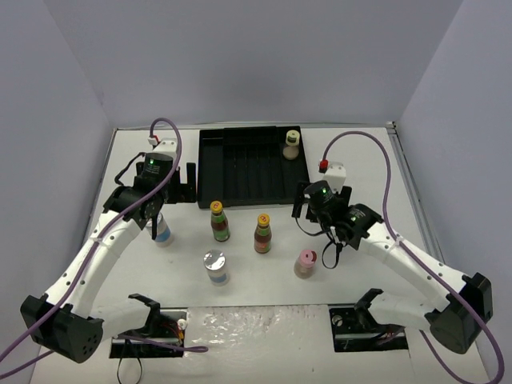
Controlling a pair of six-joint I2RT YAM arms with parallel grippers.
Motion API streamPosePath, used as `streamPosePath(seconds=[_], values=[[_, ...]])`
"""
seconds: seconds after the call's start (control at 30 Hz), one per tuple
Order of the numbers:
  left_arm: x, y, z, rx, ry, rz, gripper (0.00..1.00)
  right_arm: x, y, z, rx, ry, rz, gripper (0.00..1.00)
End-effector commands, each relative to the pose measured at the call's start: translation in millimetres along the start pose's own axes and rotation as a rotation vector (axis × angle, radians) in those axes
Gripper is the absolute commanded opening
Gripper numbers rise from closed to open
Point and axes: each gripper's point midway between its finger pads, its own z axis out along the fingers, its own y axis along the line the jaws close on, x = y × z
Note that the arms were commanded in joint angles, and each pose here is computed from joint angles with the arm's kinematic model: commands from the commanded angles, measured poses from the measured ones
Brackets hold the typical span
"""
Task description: Organize the condiment bottles
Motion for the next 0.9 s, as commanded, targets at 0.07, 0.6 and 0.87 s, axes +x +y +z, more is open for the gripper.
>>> streamPosePath(seconds=[0.07, 0.6, 0.87], values=[[-24.0, 0.5, -5.4, -0.001, -0.086, -0.035, 0.97, 20.0, 4.6, -20.5, -0.023, -0.006, 0.047, 0.89], [-23.7, -0.1, -5.5, 0.002, -0.082, -0.035, 0.97, 88.2, -7.1, -31.7, 0.048, 0.098, 0.014, 0.84], [-23.9, 0.1, -5.9, 0.002, -0.082, -0.036, 0.97, 112.8, -3.4, -35.6, 0.030, 0.126, 0.017, 0.83]])
